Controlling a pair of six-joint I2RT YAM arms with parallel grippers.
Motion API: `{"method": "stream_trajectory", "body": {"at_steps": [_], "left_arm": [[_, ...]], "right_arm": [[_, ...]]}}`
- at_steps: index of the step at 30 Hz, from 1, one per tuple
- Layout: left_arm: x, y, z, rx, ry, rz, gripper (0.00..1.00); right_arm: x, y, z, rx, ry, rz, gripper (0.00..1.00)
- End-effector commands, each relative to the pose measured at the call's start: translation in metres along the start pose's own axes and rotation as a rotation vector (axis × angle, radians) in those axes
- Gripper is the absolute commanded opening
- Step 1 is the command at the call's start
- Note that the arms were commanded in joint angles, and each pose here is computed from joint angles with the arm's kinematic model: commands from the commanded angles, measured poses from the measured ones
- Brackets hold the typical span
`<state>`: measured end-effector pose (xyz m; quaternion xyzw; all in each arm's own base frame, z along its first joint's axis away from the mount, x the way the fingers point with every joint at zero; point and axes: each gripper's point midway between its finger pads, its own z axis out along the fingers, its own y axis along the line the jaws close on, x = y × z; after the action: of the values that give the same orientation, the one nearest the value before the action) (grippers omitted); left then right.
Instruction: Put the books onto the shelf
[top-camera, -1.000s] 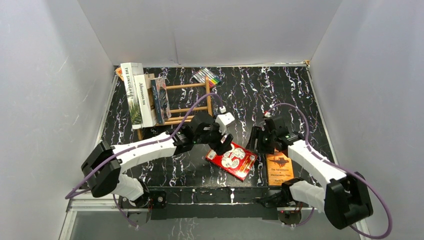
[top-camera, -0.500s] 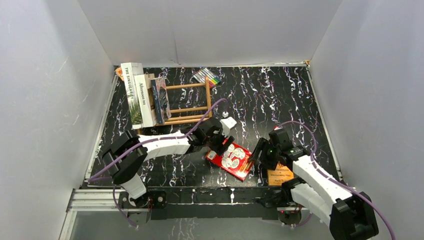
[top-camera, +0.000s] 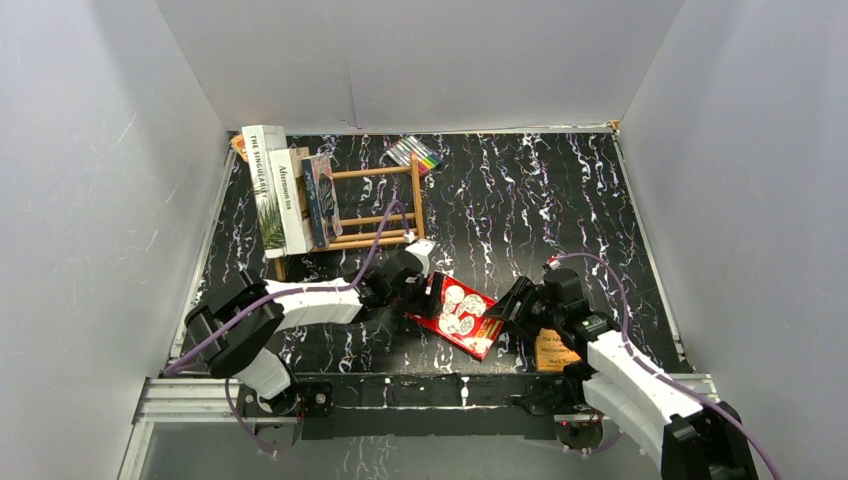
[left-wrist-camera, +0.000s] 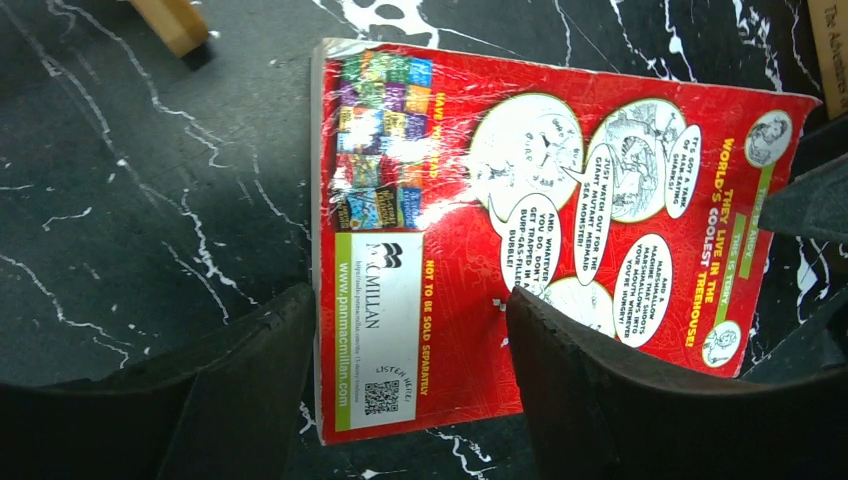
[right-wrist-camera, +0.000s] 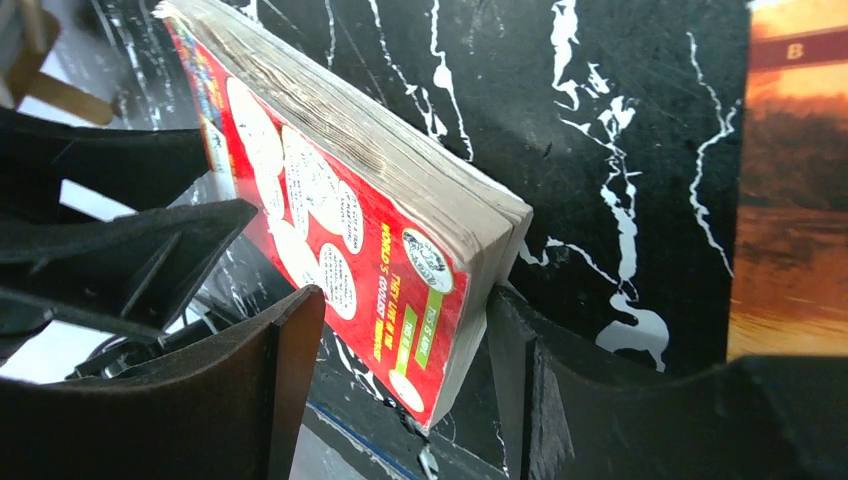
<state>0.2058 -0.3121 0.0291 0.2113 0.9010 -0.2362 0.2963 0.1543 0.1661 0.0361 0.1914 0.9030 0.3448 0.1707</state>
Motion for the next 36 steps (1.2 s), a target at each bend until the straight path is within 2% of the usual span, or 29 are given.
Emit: {"method": "stream_trajectory", "body": {"at_steps": [1, 5, 9, 15, 19, 22, 36], "left_arm": [[0.022, -0.016, -0.004, 0.106, 0.064, -0.120, 0.64], [0.024, -0.021, -0.003, 0.138, 0.073, -0.125, 0.60], [0.021, -0.022, -0.001, 0.138, 0.069, -0.117, 0.58], [0.018, -0.020, 0.002, 0.117, 0.075, -0.109, 0.58], [0.015, -0.014, 0.002, 0.080, 0.063, -0.115, 0.58], [0.012, -0.011, 0.002, 0.065, 0.056, -0.124, 0.58], [0.013, -0.004, 0.004, 0.050, 0.064, -0.138, 0.58]], "right_arm": [[-0.006, 0.032, -0.003, -0.211, -0.056, -0.031, 0.69], [-0.024, 0.077, -0.028, -0.431, -0.181, -0.091, 0.69], [-0.025, 0.086, -0.037, -0.478, -0.204, -0.096, 0.67], [-0.024, 0.060, -0.023, -0.309, -0.167, -0.095, 0.62], [-0.032, 0.024, -0.024, -0.061, -0.197, -0.057, 0.69], [-0.040, 0.019, -0.030, 0.019, -0.220, -0.054, 0.71], [-0.059, 0.066, -0.061, -0.150, -0.331, -0.087, 0.71]]}}
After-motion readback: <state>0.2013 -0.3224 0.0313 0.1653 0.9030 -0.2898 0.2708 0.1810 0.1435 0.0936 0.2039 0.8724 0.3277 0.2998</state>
